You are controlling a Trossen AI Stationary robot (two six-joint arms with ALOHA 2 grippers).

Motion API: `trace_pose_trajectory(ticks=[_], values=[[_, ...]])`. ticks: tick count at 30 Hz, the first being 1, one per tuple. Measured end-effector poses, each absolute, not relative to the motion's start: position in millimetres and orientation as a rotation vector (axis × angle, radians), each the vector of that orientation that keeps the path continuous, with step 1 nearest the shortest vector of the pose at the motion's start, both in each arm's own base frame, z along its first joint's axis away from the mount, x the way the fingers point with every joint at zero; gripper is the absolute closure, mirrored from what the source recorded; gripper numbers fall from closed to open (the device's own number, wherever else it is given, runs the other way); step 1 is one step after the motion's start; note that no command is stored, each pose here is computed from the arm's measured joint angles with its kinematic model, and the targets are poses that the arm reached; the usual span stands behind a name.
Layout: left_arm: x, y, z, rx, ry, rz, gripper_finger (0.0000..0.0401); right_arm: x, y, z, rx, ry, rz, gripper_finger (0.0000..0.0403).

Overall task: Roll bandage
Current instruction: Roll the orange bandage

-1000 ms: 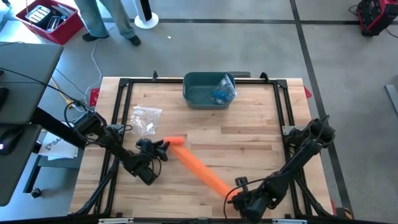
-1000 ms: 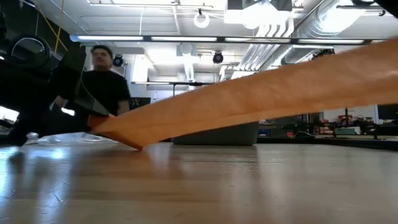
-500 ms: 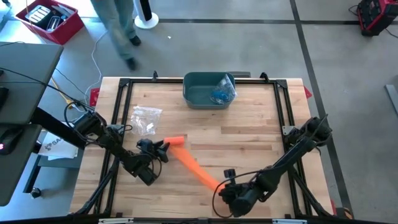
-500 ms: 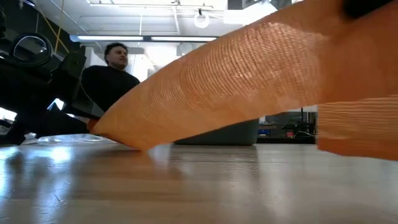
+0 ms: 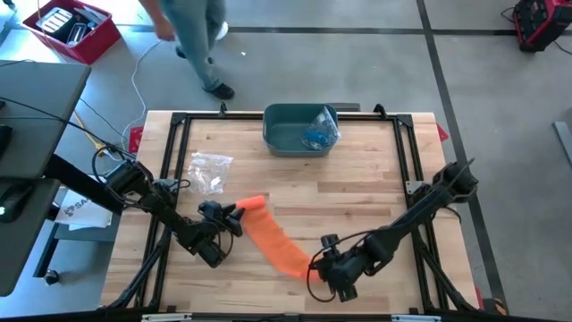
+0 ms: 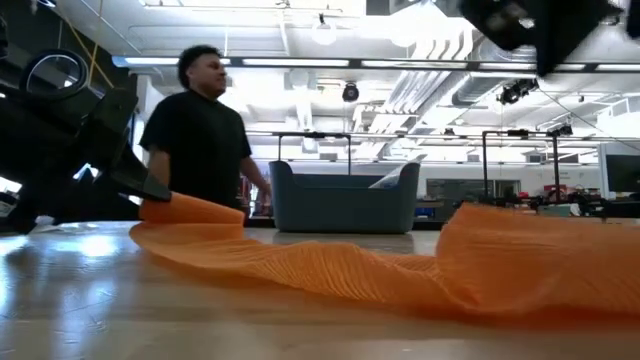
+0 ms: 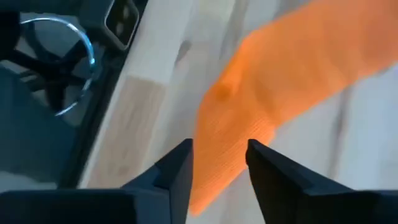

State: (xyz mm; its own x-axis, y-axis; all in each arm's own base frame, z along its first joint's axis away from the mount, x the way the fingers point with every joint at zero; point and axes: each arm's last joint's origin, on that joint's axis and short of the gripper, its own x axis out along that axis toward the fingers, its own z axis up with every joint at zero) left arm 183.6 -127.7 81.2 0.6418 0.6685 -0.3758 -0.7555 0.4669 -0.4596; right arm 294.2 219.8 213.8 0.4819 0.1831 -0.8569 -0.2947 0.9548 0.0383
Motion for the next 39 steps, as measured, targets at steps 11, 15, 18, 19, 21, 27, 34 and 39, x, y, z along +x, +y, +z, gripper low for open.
trace_pose_trajectory(ticks=[11,15,18,19,21,27,34,39], values=[[178.2,-141.4,100.9,-0.575,-0.077,0.768,0.0208,327.4,155.5,193.5,-0.165,0.743,0.106,0.0249],[172.9,-146.8,117.2,-0.560,-0.111,0.724,0.0208,335.1,147.2,191.7,-0.082,0.603,0.086,0.0249],[171.0,-148.1,126.5,-0.552,-0.038,0.707,0.0208,334.6,146.3,189.3,-0.056,0.556,0.087,0.0249],[170.8,-148.3,129.2,-0.545,0.004,0.701,0.0208,334.0,145.5,187.5,-0.045,0.556,0.084,0.0249],[170.4,-148.8,134.5,-0.539,0.099,0.678,0.0208,332.8,144.2,184.5,-0.008,0.550,0.074,0.0249],[175.9,-158.4,143.6,-0.583,0.318,0.539,0.0208,332.3,132.0,164.9,0.082,0.630,0.096,0.0249],[179.0,-162.0,128.8,-0.690,0.390,0.550,0.0208,350.0,113.1,135.2,0.111,0.654,0.086,0.0249],[183.8,-157.2,113.9,-0.827,0.343,0.654,0.0208,358.0,101.5,132.5,0.151,0.613,0.052,0.0249]])
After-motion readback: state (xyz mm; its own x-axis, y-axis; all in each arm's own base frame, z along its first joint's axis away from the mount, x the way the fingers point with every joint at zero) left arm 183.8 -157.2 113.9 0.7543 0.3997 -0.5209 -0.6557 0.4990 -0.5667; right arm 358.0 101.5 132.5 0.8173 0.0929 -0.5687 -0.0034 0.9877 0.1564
